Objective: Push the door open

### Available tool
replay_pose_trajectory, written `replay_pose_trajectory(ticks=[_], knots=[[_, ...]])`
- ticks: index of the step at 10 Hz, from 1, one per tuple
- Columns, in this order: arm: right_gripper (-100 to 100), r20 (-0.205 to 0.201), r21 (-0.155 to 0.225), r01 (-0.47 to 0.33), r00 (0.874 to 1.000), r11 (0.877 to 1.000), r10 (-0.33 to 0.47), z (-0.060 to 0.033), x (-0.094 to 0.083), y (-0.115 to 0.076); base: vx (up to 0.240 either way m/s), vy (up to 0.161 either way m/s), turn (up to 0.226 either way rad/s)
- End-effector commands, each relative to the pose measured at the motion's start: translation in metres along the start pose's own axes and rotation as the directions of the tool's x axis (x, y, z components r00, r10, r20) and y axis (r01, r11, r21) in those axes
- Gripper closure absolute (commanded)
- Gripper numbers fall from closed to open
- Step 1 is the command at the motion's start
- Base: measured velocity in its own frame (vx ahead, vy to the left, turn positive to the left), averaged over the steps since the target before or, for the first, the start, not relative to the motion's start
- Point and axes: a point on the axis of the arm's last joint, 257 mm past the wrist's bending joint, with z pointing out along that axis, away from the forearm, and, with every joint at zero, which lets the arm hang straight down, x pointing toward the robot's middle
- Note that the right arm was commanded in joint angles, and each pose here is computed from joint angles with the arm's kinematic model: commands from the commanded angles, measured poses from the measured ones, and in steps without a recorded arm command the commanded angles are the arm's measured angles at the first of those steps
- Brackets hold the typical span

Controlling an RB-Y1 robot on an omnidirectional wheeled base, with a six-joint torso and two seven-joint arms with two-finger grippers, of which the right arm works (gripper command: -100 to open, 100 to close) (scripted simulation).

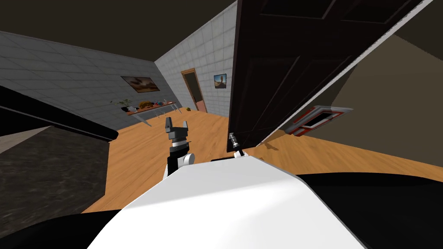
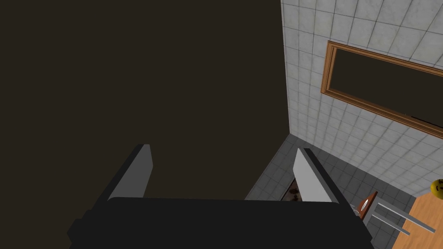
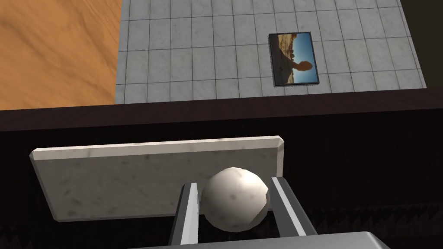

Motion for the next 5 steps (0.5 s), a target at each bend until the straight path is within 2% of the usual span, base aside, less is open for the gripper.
replay_pose_trajectory(ticks=[1,5], knots=[[100,0.029,-0.004,0.008,1.000,1.000,-0.008,0.0011,-0.016,0.002,0.200,0.079,-0.059],[100,0.090,-0.005,0.012,0.996,1.000,-0.011,0.0009,-0.044,0.002,0.205,0.110,-0.067]])
